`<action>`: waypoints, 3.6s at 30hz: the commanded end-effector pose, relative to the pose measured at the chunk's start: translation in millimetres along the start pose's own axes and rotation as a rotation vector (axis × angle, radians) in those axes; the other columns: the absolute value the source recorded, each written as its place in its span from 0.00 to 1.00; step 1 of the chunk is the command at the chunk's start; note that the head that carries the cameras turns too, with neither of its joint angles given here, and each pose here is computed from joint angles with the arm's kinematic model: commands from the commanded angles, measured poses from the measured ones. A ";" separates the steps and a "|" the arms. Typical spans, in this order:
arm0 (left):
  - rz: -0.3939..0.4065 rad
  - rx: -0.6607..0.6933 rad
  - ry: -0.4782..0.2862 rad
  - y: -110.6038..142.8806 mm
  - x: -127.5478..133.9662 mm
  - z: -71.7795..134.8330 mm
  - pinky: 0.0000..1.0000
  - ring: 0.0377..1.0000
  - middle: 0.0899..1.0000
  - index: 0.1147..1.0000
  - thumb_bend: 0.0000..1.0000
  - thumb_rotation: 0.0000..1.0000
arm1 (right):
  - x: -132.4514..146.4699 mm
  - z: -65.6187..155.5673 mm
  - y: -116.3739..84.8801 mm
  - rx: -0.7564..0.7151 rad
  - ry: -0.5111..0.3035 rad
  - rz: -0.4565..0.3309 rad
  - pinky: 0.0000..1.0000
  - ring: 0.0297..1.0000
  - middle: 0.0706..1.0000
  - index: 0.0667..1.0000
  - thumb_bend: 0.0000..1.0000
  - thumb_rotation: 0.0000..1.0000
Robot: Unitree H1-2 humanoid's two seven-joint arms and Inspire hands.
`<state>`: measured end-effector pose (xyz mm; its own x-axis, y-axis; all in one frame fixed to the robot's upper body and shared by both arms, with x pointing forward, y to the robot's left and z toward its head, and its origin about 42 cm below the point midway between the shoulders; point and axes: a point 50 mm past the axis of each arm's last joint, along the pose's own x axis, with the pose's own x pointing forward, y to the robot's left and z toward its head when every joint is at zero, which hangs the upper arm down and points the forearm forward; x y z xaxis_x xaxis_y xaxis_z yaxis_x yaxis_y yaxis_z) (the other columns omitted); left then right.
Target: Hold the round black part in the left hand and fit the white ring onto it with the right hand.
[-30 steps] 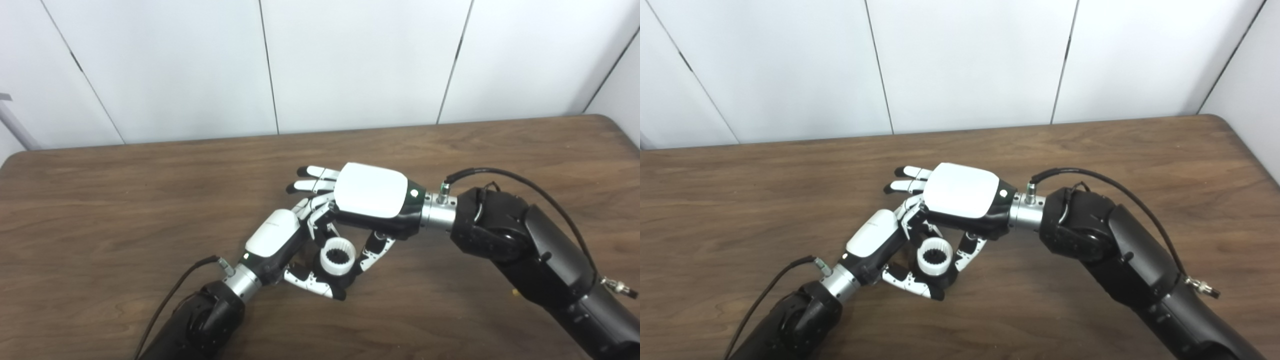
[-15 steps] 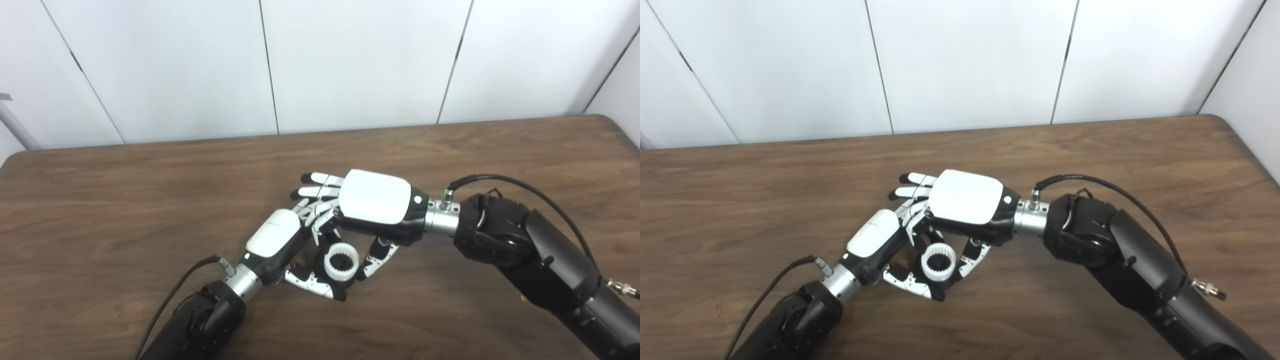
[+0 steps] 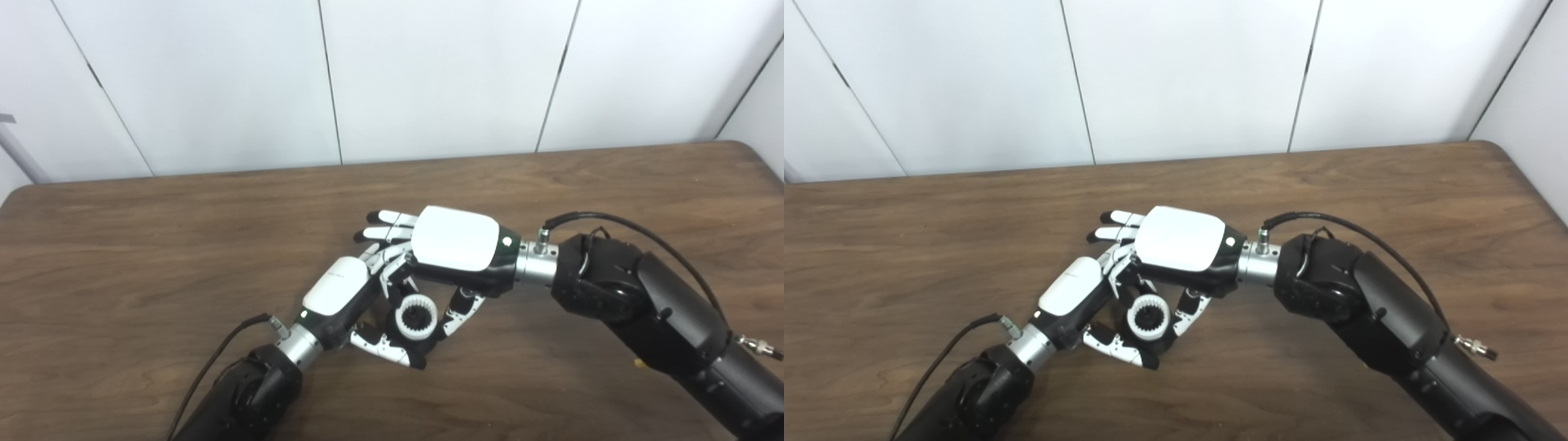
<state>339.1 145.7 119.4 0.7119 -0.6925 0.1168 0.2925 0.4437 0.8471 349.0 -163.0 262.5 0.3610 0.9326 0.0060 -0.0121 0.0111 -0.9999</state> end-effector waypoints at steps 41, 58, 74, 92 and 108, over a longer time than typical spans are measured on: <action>-0.099 0.003 -0.002 -19.8 -2.8 13.3 1.00 0.95 0.70 0.41 0.52 0.06 | -4.8 -10.5 0.7 -0.009 -0.003 -0.012 1.00 0.94 0.70 0.44 0.53 0.14; -0.098 -0.005 -0.006 -19.3 -2.2 17.5 1.00 0.95 0.71 0.41 0.52 0.06 | -2.8 -14.6 11.2 0.013 0.003 -0.006 1.00 0.94 0.70 0.44 0.53 0.14; -0.094 0.004 -0.027 -22.8 4.0 25.0 1.00 0.94 0.73 0.41 0.52 0.06 | -0.2 -20.5 8.5 0.014 0.004 0.020 1.00 0.95 0.71 0.44 0.53 0.14; -0.080 -0.012 -0.033 -24.5 5.5 30.1 1.00 0.95 0.74 0.41 0.52 0.06 | -2.5 -23.2 18.1 0.043 0.018 0.050 1.00 0.96 0.71 0.44 0.52 0.14; -0.085 -0.008 -0.040 -24.9 8.0 33.8 1.00 0.96 0.77 0.41 0.52 0.06 | -1.5 -25.4 20.0 0.057 0.018 0.069 1.00 0.96 0.71 0.44 0.52 0.14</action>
<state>330.6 136.5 120.9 0.7371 -0.6670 0.1083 0.2967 0.4634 0.8350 366.4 -170.2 245.9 0.3759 0.9264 0.0238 -0.0888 0.0616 -0.9941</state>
